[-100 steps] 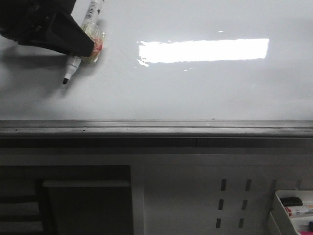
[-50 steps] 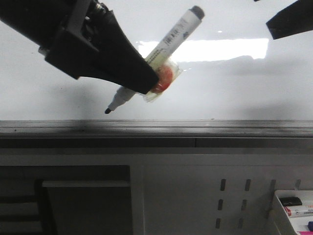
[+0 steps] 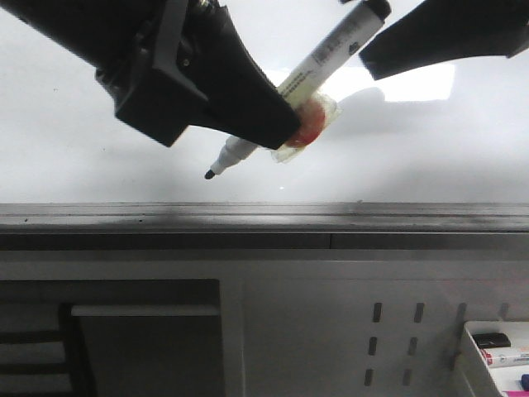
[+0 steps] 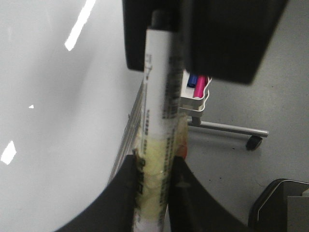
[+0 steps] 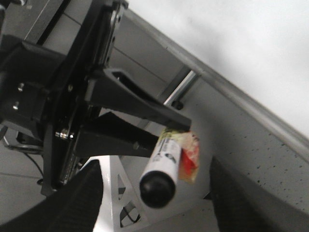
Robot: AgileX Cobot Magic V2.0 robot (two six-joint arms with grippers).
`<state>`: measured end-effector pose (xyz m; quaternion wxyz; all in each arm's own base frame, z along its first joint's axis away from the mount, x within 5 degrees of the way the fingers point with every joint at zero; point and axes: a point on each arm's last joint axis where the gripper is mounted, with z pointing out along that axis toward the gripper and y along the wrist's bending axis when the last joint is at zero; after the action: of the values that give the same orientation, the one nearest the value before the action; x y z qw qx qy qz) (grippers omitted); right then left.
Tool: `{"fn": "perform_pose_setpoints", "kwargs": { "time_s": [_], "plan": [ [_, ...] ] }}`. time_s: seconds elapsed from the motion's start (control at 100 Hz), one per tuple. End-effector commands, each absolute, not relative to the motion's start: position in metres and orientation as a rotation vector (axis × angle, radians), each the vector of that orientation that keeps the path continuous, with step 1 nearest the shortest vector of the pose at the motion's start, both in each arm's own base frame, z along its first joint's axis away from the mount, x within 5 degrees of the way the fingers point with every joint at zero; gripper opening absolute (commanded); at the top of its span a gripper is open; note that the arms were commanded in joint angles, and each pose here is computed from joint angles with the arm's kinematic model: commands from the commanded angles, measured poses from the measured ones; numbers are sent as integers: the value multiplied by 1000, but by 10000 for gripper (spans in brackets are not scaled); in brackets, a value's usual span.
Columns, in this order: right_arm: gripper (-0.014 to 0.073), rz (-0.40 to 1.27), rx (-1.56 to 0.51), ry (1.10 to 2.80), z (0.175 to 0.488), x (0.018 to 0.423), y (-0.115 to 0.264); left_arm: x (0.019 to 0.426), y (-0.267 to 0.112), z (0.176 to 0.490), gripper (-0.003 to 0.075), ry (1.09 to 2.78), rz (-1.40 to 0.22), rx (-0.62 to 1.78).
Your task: Write number 4 on whiteboard
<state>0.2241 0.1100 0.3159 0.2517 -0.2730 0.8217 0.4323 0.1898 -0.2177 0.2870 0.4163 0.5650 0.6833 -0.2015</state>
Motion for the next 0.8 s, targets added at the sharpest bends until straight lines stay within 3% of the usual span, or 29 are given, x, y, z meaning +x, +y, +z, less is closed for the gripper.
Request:
{"fn": "perform_pose_setpoints", "kwargs": {
  "time_s": [0.0,0.25,0.66,0.79],
  "plan": [
    [426,1233,-742,2147,331,224,119,190,-219,312,-20,1648,-507,1337],
    [402,1216,-743,2136,329,226,127,189,-219,312,-20,1648,-509,1345],
    [186,1246,-760,2161,319,233,129,189,-219,312,-20,1648,-509,1345],
    [30,1246,-768,2163,316,235,130,189,-219,312,-20,1648,-509,1345]
  ]
}}
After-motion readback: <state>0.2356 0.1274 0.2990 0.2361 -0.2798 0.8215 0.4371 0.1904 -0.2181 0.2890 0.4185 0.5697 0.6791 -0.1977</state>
